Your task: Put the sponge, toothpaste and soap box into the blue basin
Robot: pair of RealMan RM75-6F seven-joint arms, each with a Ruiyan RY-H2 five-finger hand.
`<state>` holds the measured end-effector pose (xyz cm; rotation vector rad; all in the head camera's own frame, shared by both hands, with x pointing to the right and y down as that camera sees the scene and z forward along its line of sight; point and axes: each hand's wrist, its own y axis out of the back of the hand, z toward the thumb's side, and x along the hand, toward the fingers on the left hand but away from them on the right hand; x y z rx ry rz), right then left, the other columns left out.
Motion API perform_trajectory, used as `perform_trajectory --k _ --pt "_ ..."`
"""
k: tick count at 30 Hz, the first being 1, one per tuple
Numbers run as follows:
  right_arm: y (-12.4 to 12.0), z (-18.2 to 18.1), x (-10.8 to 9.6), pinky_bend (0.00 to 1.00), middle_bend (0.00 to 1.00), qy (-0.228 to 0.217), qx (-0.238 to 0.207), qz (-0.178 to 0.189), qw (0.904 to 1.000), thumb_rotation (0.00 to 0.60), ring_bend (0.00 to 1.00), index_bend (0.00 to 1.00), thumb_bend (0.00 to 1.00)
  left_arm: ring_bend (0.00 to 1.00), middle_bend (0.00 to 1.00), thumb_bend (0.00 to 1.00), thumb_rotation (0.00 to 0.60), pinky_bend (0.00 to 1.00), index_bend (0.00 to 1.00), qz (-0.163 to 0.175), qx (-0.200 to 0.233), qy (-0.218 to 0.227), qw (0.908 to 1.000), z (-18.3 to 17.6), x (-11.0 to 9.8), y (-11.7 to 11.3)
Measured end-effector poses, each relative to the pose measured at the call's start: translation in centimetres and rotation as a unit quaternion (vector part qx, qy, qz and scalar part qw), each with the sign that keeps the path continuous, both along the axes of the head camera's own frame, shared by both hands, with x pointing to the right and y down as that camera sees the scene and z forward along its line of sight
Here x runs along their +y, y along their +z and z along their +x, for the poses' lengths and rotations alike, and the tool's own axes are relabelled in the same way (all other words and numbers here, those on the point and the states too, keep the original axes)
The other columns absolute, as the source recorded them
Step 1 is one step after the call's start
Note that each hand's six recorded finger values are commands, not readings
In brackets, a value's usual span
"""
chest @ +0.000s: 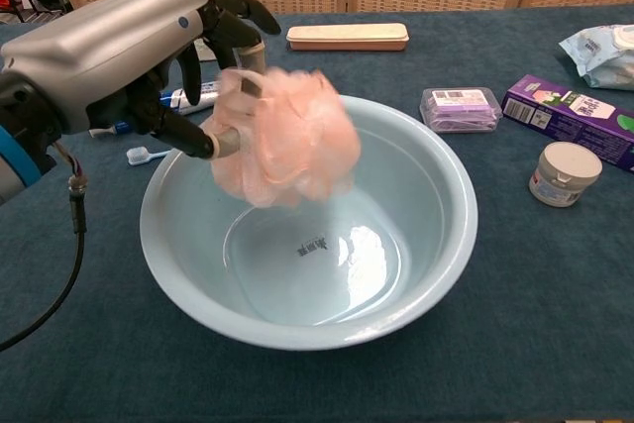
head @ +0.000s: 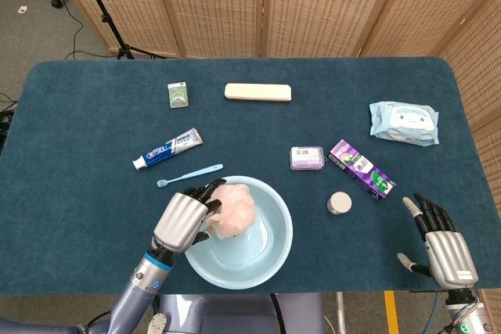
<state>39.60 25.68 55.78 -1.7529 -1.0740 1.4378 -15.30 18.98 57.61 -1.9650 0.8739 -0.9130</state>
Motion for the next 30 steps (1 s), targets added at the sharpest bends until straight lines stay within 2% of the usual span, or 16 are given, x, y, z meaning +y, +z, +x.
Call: perform_trajectory --k 3,6,12,16,23,27,30 --pt "0.0 0.0 0.0 0.07 0.0 0.0 0.0 0.002 1.0 0.6 0.0 0.0 0.21 0.08 0.0 0.26 0.6 0.3 0.32 -0.013 -0.003 0.006 0.9999 0.0 0.2 0.2" --pt "0.0 0.0 0.0 0.07 0.0 -0.001 0.0 0.001 1.0 0.6 0.0 0.0 0.21 0.02 0.0 0.25 0.6 0.24 0.26 -0.02 -0.004 0.006 0.9998 -0.3 0.0 0.0" --pt "0.1 -0.1 0.1 0.07 0.0 -0.002 0.001 -0.001 1.0 0.6 0.0 0.0 0.21 0.0 0.0 0.21 0.6 0.13 0.2 -0.006 -0.004 -0.014 0.9999 -1.8 -1.0 -0.9" --pt "0.2 -0.1 0.1 0.07 0.0 -0.003 0.003 -0.001 1.0 0.6 0.0 0.0 0.21 0.0 0.0 0.18 0.6 0.13 0.17 0.007 -0.026 -0.026 0.9993 -3.7 -1.7 -1.3" --pt "0.5 -0.5 0.3 0.07 0.0 -0.01 0.008 -0.006 0.9999 0.6 0.0 0.0 0.21 0.0 0.0 0.17 0.6 0.11 0.13 0.011 -0.09 -0.055 0.9943 -8.6 -3.0 -1.6" --pt "0.8 -0.8 0.4 0.07 0.0 -0.015 0.012 -0.01 0.9998 0.6 0.0 0.0 0.21 0.0 0.0 0.17 0.6 0.11 0.13 0.006 -0.125 -0.085 0.9885 -12.9 -2.7 -1.9" --pt "0.9 -0.9 0.5 0.07 0.0 -0.016 0.014 -0.011 0.9997 0.6 0.0 0.0 0.21 0.0 0.0 0.17 0.6 0.11 0.13 -0.001 -0.136 -0.105 0.9851 -15.3 -1.9 -2.0"
